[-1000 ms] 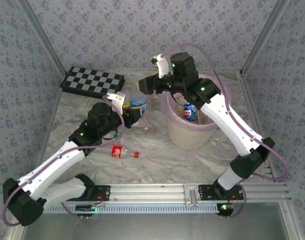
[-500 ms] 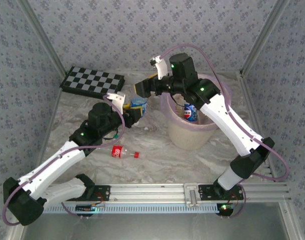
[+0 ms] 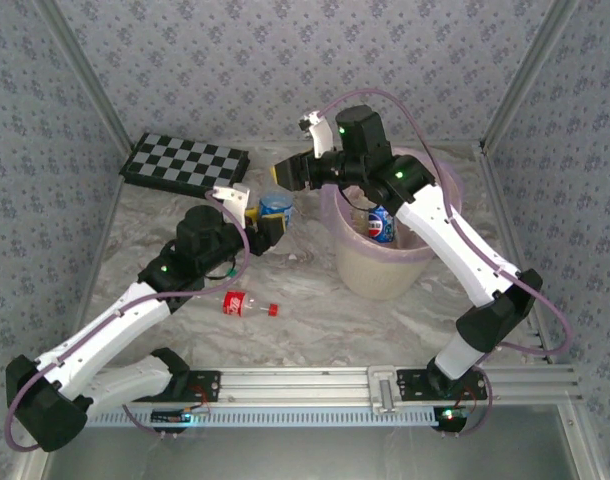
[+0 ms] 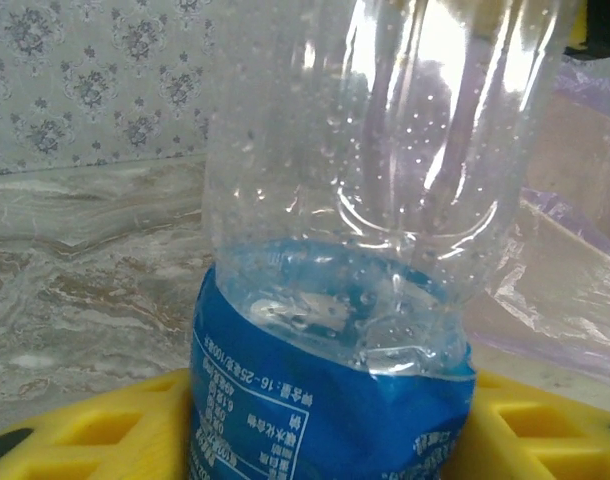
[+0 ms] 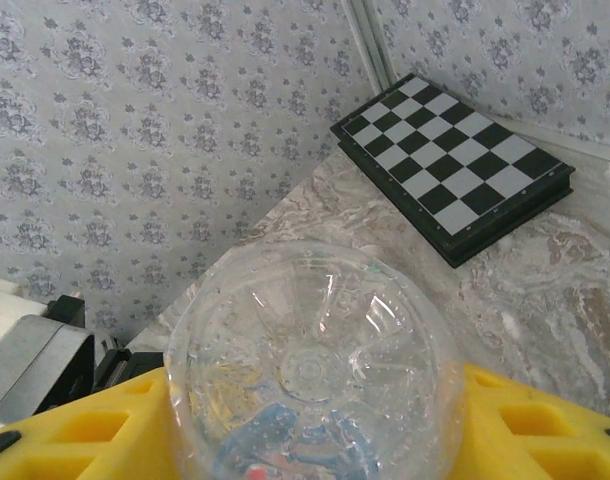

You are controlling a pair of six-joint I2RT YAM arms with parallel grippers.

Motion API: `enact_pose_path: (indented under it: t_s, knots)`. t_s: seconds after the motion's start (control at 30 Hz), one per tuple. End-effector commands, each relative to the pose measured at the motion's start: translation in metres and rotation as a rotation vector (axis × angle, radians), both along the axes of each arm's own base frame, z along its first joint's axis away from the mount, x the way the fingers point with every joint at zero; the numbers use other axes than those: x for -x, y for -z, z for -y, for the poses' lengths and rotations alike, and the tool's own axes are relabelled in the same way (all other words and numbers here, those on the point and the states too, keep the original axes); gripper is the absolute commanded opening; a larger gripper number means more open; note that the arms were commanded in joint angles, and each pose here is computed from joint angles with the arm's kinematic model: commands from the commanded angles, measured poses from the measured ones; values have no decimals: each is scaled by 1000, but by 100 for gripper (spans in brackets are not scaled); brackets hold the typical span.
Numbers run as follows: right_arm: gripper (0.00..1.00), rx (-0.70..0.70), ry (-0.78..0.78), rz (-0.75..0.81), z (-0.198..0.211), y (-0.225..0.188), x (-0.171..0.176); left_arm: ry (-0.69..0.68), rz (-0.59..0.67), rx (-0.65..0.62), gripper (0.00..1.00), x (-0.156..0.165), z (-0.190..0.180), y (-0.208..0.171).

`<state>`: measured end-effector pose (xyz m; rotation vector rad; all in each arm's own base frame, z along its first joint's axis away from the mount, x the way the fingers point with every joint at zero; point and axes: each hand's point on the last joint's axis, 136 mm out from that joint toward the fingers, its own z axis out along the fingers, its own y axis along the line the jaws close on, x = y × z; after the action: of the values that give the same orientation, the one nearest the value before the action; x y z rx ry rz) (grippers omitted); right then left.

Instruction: Put the plastic bottles in the bin

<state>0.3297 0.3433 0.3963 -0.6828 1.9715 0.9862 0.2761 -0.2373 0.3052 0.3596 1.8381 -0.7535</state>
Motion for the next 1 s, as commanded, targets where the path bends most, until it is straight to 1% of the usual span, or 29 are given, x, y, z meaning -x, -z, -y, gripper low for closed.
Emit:
enact_pose_path:
  t_s: [0.0,0.1,0.17,0.3,0.37,0.53,0.63,0.77,0.83,0.97]
  knots:
    - [49,-30,-4,76,8,-33,2,-29,62,40,69,2,-6,-28]
    - [48,-5,29,152,25,-56,6,-50,47,32,79,0,-10,-24]
    - [46,19,84,221,45,-73,8,-74,25,21,84,-1,-14,-20]
    - [45,53,238,331,98,-104,15,-107,-9,14,86,-4,-18,-13]
    - [45,71,340,384,132,-116,18,-106,-20,21,86,-5,-16,-10]
    - [44,124,572,439,213,-126,27,-95,-85,-1,85,-13,-5,1]
    - [43,150,703,445,254,-127,30,-84,-110,-16,86,-20,4,8]
    - [42,270,854,416,294,-110,27,-74,-144,-26,86,-25,12,17]
    - [41,298,869,379,300,-96,22,-73,-167,-39,86,-27,14,22]
    - [40,311,826,295,291,-65,4,-87,-195,-61,86,-29,14,30]
